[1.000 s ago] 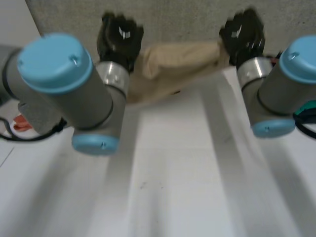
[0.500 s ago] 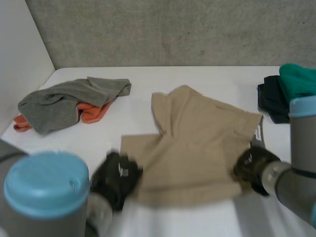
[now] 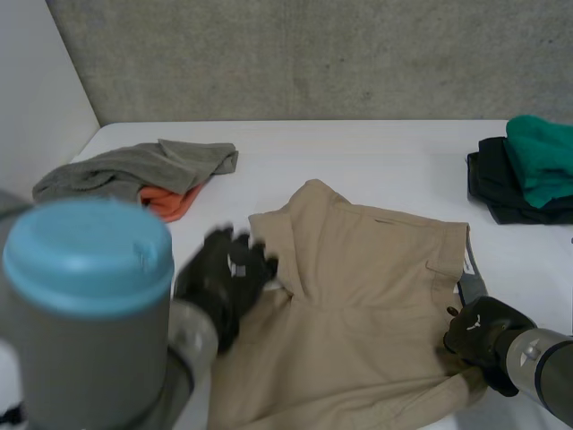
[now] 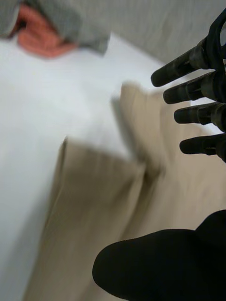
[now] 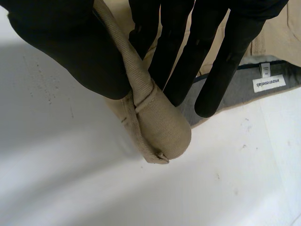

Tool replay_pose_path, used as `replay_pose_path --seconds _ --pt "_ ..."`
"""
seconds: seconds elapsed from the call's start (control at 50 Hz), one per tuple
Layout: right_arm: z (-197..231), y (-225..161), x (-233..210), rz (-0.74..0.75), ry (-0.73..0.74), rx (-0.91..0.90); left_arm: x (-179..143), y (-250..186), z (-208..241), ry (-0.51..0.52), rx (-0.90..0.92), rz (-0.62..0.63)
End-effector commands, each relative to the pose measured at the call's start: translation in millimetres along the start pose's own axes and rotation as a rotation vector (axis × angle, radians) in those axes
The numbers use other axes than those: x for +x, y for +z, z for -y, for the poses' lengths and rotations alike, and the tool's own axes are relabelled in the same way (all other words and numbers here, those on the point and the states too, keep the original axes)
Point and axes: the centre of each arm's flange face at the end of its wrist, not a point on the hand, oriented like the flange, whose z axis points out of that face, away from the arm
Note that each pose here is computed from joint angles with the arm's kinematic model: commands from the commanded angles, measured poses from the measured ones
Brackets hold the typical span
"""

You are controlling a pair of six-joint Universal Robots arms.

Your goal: Fold the laundry.

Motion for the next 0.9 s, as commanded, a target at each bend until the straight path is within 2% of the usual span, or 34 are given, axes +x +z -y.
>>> replay_pose_path --seconds 0.02,0.04,0.2,0.4,0.56,0.64,0.76,0.9 --pt "0 3 -3 -0.012 0.002 0.017 -37 64 25 -0.076 0.151 0.137" --pt "-1 4 -4 -0.010 0.001 0.017 -41 85 25 -0.084 0.190 0.124" --pt "-2 8 -6 -0.021 0.002 0.024 -51 163 7 -0.084 0.313 -0.014" --pt "-5 15 -8 -0.019 0.006 0.018 -40 211 -19 -0.039 0.288 -0.045" --pt "-4 16 -5 -0.030 0.006 0.023 -40 207 -31 -0.001 0.191 -0.038" --pt "-2 17 -3 -0.045 0.006 0.032 -47 193 -27 -0.008 0.139 0.015" --pt "-2 17 -3 -0.050 0.006 0.035 -70 162 -13 -0.015 0.122 0.182" --pt "-2 18 -2 -0.055 0.006 0.039 -60 136 -14 -0.001 0.096 0.212"
